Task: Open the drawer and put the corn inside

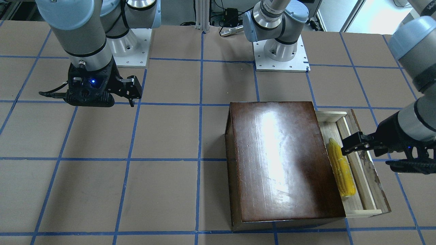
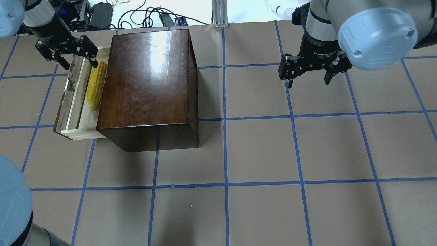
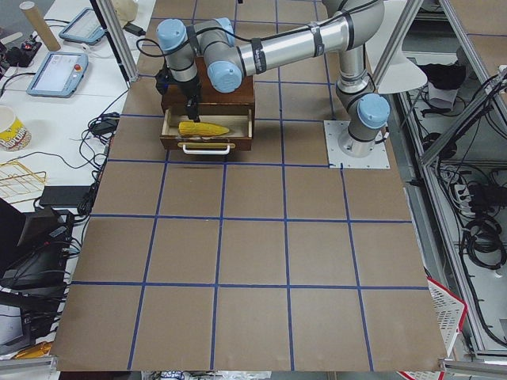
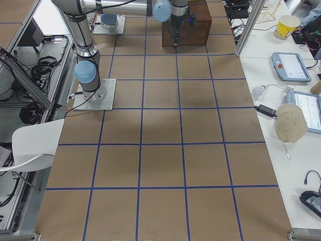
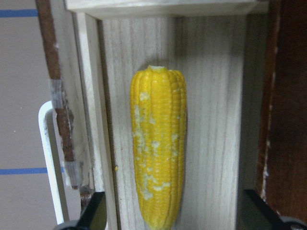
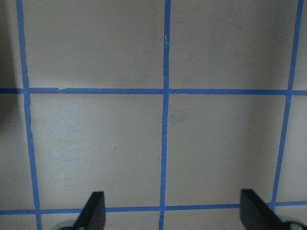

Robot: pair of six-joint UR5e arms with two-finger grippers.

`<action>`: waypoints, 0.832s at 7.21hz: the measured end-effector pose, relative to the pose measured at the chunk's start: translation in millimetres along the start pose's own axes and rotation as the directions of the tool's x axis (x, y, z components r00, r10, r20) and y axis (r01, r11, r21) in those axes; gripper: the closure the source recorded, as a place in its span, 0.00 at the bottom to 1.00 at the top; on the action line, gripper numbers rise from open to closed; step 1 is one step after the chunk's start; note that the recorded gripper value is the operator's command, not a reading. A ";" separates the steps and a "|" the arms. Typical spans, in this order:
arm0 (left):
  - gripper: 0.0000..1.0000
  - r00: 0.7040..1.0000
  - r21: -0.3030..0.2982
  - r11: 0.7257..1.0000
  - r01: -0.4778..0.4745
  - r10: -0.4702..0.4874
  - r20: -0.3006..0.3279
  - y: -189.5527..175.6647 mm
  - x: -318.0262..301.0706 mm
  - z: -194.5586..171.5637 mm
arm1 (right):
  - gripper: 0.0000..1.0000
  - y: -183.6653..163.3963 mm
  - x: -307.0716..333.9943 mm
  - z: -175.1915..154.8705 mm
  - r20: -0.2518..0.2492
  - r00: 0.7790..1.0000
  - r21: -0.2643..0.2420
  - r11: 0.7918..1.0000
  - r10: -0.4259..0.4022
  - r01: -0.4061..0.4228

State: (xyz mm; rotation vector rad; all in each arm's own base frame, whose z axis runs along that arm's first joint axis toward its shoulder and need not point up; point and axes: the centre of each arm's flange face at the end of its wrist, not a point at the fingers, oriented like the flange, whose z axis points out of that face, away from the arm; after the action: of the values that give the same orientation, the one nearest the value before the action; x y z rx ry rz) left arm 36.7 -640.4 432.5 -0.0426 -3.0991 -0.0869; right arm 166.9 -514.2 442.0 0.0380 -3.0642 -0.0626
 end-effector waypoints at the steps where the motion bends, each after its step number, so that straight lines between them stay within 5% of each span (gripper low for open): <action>1: 0.00 0.999 0.014 0.999 -0.041 0.041 0.008 4.9 29.1 -24.0 | 0.00 0.0 0.0 0.0 0.000 1.000 0.000 1.000 0.000 0.000; 3: 0.00 0.991 0.030 0.991 -0.132 0.132 0.024 13.6 96.9 -44.3 | 0.00 0.0 0.0 0.0 0.000 1.000 0.000 1.000 0.000 0.000; 6: 0.00 0.990 0.007 0.990 -0.139 0.139 0.028 47.8 186.0 -38.4 | 0.00 -0.1 0.0 0.0 0.000 1.000 0.001 1.000 0.000 0.000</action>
State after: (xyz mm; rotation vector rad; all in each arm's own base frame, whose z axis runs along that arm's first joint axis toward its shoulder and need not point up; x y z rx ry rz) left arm -146.2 -590.0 481.2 -0.2617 -3.1125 -0.0675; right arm 167.0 -514.3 442.0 0.0380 -3.0643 -0.0617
